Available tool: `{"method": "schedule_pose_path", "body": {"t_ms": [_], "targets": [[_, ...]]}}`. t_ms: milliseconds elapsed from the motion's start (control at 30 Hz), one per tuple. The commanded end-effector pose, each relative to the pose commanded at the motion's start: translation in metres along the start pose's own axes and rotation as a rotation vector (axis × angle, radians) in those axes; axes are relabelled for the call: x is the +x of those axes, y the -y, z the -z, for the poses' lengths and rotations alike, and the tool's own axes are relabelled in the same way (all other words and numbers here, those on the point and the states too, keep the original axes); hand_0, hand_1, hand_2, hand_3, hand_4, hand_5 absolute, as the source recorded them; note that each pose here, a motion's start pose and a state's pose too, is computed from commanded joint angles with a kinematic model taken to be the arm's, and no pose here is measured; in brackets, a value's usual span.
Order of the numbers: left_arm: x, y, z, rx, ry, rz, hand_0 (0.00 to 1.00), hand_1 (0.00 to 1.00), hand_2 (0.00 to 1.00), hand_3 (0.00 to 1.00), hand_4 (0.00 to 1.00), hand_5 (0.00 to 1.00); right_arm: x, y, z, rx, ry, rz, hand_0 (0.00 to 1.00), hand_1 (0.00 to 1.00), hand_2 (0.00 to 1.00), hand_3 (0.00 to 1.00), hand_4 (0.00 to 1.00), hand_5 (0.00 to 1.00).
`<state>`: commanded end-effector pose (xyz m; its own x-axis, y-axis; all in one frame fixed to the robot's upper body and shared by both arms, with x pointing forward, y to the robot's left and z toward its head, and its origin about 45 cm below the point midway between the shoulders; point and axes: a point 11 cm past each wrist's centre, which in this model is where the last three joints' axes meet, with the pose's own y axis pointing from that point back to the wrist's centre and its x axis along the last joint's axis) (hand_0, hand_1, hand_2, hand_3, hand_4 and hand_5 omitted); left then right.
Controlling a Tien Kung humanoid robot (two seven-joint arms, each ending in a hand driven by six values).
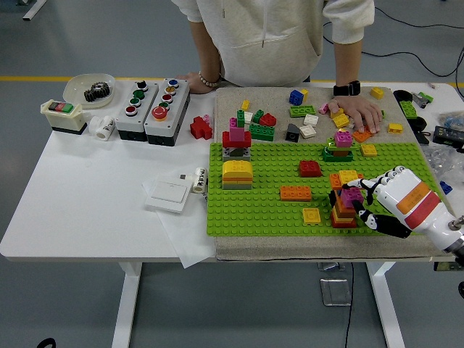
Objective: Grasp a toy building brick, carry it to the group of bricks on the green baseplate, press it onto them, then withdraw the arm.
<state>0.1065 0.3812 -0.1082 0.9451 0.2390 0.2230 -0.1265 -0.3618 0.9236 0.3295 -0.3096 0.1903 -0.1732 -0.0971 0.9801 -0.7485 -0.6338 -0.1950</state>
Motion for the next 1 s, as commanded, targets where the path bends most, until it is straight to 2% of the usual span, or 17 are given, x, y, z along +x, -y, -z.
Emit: {"method": "schedule_pose_path", "body": {"t_ms": [533, 1000], "targets": [[-0.0028, 0.0002, 0.0004, 0.001, 0.007, 0.006, 0.521, 0.617, 0.674, 0.602, 0.629, 0.733, -0.0038, -0.0030, 0.0037, 0.002, 0.010, 0.008, 0.152, 0.201, 0.313, 0.728, 0.479, 0.335], [-0.0024, 0.0002, 0.0003, -0.001, 0.009, 0.006, 0.521, 0.618, 0.674, 0.601, 0.625, 0.731, -0.0015, -0.0044, 0.0041, -0.001, 0.010, 0.001, 0.152, 0.204, 0.320, 0.791, 0.505, 0.326]]}}
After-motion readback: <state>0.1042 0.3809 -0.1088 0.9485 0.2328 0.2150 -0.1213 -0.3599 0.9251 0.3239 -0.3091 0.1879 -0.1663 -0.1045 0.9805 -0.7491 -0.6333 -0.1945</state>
